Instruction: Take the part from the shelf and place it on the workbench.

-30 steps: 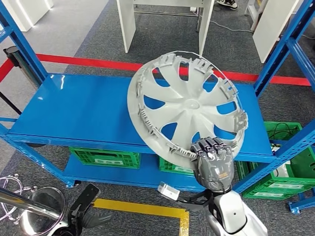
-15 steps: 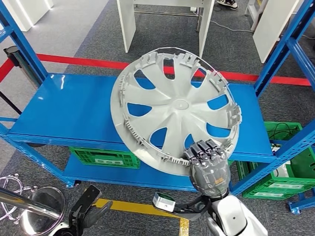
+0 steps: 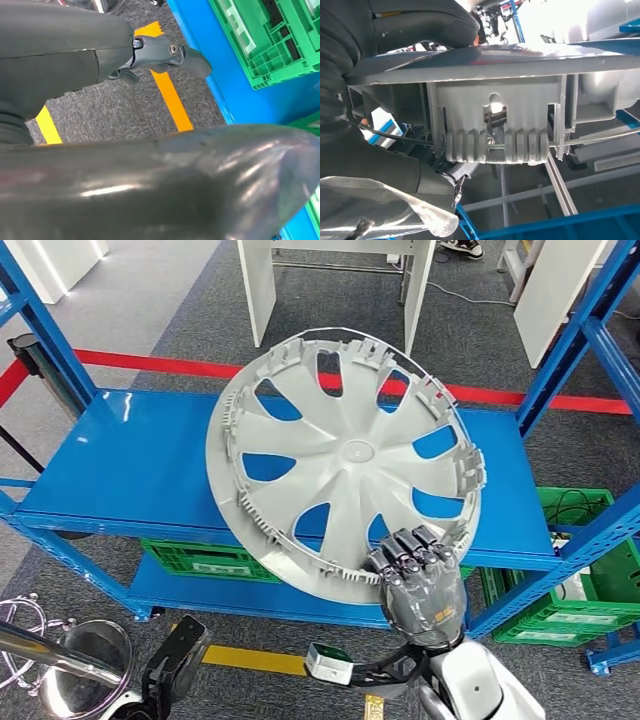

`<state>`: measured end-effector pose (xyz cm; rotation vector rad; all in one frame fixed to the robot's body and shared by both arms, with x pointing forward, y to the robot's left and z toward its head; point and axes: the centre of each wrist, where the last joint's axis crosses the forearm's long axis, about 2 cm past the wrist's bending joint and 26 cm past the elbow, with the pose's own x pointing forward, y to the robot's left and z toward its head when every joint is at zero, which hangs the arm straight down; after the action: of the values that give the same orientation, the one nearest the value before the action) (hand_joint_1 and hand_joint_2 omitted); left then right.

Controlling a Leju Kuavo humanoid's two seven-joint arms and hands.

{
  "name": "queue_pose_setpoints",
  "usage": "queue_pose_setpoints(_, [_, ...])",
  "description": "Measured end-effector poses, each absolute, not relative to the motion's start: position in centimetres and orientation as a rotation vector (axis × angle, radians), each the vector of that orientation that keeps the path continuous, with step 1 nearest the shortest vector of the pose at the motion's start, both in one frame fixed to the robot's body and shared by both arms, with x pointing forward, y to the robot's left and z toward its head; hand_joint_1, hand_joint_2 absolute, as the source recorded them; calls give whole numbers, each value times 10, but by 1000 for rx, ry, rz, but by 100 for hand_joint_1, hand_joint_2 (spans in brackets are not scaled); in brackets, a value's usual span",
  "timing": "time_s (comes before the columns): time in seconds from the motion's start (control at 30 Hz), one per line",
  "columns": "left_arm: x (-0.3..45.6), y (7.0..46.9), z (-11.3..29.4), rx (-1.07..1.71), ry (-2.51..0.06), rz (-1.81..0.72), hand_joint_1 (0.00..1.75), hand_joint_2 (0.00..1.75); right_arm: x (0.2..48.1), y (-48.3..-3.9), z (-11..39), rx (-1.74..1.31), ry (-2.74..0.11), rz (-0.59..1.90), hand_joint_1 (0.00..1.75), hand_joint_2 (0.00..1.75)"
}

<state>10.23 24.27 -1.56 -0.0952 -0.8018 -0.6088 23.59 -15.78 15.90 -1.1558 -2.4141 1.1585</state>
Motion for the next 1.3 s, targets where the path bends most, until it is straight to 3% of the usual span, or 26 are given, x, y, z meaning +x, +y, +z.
queue_pose_setpoints(1.3, [112, 252, -15, -37, -758, -508, 0, 0, 235, -170, 182, -1253, -2478, 1112, 175, 175])
